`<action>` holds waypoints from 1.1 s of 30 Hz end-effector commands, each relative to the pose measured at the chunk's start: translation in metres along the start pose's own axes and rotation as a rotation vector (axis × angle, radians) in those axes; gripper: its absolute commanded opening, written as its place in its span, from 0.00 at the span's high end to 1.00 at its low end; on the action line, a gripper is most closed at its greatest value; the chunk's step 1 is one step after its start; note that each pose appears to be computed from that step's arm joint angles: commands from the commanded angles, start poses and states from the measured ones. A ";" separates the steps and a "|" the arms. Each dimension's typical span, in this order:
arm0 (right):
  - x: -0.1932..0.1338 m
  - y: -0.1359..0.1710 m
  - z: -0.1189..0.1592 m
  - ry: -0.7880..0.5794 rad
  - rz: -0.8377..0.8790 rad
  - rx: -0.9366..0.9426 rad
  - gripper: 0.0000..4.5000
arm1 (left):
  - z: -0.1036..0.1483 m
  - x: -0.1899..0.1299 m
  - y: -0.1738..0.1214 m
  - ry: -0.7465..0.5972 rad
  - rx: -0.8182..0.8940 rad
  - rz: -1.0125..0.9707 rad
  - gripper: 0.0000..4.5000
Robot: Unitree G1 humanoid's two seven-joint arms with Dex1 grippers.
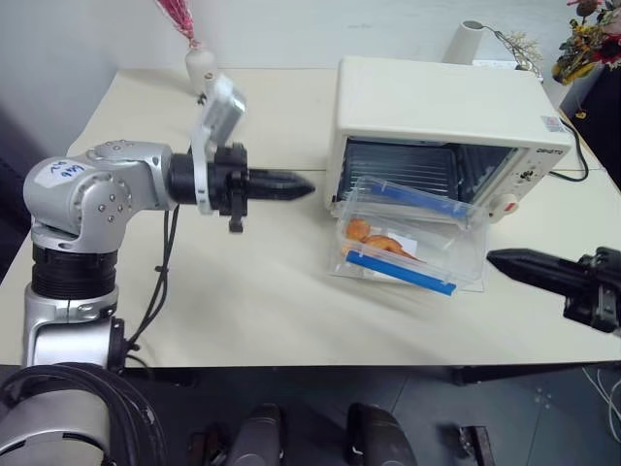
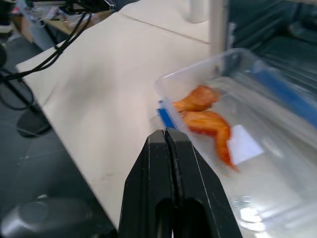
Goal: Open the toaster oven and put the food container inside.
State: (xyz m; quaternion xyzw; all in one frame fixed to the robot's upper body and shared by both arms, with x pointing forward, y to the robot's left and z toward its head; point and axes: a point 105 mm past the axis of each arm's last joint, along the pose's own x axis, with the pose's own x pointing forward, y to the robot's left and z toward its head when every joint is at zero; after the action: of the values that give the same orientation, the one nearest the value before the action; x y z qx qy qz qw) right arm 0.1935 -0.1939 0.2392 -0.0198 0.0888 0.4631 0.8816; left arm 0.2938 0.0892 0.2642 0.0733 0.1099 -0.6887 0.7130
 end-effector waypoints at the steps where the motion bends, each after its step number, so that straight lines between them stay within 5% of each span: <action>1: 0.006 0.012 -0.010 0.022 0.016 0.002 0.99 | -0.018 0.012 -0.013 0.118 0.114 -0.142 1.00; 12: 0.018 -0.022 -0.051 0.091 -0.093 0.016 0.99 | -0.043 0.059 0.001 0.169 0.181 -0.232 1.00; 24: 0.034 -0.074 -0.039 0.053 -0.170 -0.083 0.99 | -0.036 0.101 0.050 0.101 0.186 -0.001 1.00; 33: 0.042 -0.078 -0.025 0.003 -0.158 -0.101 0.99 | -0.024 0.106 0.066 0.052 0.199 0.087 1.00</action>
State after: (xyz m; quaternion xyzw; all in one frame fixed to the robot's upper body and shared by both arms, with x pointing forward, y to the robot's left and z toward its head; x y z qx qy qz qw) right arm 0.2803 -0.2108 0.1908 -0.0698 0.0900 0.3865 0.9152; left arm 0.3641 0.0003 0.1917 0.1559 0.0890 -0.6559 0.7332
